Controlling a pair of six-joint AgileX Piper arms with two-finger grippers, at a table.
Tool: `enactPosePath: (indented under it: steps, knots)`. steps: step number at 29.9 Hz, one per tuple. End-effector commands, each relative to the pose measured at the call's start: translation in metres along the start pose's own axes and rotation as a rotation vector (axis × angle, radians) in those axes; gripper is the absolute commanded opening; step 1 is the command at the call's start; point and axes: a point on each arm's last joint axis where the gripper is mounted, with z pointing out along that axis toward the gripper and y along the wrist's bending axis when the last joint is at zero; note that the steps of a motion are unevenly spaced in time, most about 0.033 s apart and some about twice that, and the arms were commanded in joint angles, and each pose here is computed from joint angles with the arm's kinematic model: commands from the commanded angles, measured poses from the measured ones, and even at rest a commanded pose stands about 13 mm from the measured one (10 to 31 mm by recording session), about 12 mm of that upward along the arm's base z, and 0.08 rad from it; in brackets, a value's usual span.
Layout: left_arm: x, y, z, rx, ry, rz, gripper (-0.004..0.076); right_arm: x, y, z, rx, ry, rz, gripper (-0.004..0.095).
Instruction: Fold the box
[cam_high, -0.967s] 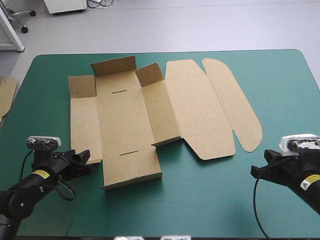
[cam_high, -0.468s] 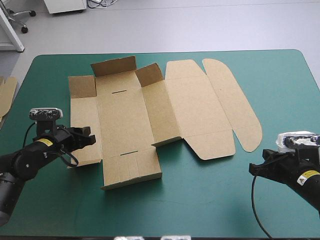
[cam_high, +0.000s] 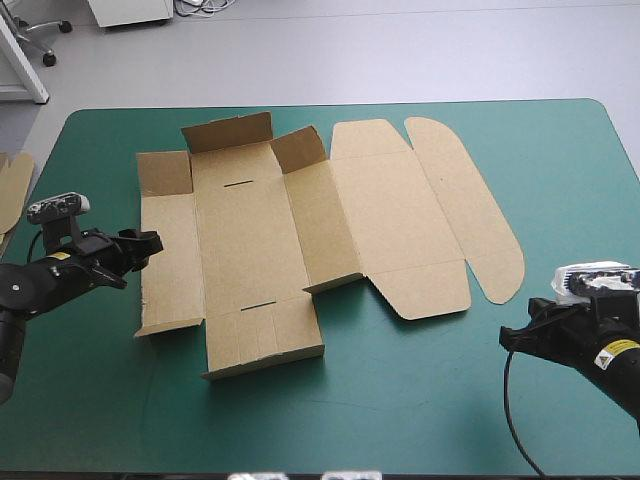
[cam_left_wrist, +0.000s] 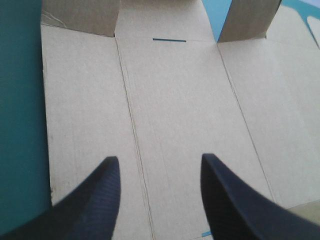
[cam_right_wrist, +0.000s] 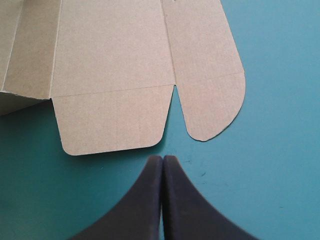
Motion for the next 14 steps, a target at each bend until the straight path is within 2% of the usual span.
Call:
enactPosePath:
  steps: [1,14]
  knots:
    - [-0.016,0.001,-0.009,0.028,-0.099,-0.035,0.0364,-0.015,0.001,-0.006,0.003,-0.098,-0.013,-0.0034]
    - [-0.016,0.038,0.013,-0.044,-0.011,-0.114,0.0364,-0.014,0.001,-0.006,0.002,-0.091,-0.013,-0.0034]
